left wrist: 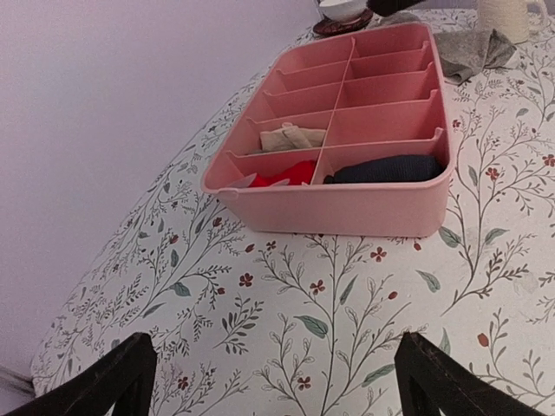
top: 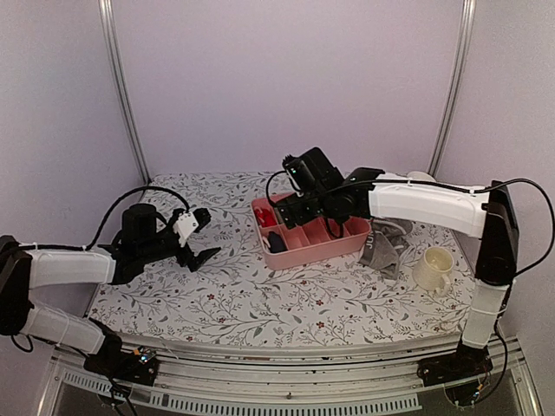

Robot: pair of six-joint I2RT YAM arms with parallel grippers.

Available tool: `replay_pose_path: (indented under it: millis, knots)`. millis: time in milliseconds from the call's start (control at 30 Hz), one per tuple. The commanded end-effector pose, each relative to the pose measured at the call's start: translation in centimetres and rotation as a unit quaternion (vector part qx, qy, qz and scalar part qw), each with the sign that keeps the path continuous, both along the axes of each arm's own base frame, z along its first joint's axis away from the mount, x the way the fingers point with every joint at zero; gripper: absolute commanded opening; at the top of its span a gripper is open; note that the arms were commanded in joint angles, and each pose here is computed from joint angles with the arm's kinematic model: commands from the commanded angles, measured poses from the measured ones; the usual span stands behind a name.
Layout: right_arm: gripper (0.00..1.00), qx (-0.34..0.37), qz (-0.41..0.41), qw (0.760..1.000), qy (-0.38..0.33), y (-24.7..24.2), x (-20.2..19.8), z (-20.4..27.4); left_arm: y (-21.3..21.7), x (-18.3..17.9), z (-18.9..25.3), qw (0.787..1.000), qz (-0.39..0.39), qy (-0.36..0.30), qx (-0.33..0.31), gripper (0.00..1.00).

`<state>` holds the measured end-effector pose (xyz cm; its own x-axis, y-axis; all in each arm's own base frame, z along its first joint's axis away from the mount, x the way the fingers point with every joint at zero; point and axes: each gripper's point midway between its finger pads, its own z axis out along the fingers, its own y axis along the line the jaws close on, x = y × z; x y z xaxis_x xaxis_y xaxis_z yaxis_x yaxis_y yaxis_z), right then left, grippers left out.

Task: Roll the underwear
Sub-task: Place the underwear in the storage box, then move the storage box to the center of the board.

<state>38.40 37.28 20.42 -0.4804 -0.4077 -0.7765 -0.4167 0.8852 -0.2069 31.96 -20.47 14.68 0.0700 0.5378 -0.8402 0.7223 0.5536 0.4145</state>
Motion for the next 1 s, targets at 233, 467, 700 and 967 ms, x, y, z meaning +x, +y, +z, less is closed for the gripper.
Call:
replay_pose_path:
  millis: [233, 467, 700, 967]
  knots:
    - [0.99, 0.045, -0.066, 0.988, 0.135, -10.4, -10.0, -9.6, 0.3, -0.1, 1.7, 0.999, 0.014, -0.037, -0.014, 0.98]
    - [0.99, 0.014, -0.094, 0.986, 0.140, -9.1, -7.5, -13.8, 0.6, 0.4, 1.1, 0.999, 0.028, -0.041, -0.012, 0.99]
    - [0.99, -0.014, -0.122, 0.987, 0.103, -5.5, 0.8, -15.6, 0.7, 0.1, 1.3, 0.998, 0.026, -0.050, -0.014, 0.99]
    - [0.99, 0.019, -0.117, 0.992, 0.042, -0.2, 12.3, -14.6, 0.8, 0.0, 1.5, 0.998, 0.026, -0.056, -0.016, 0.98]
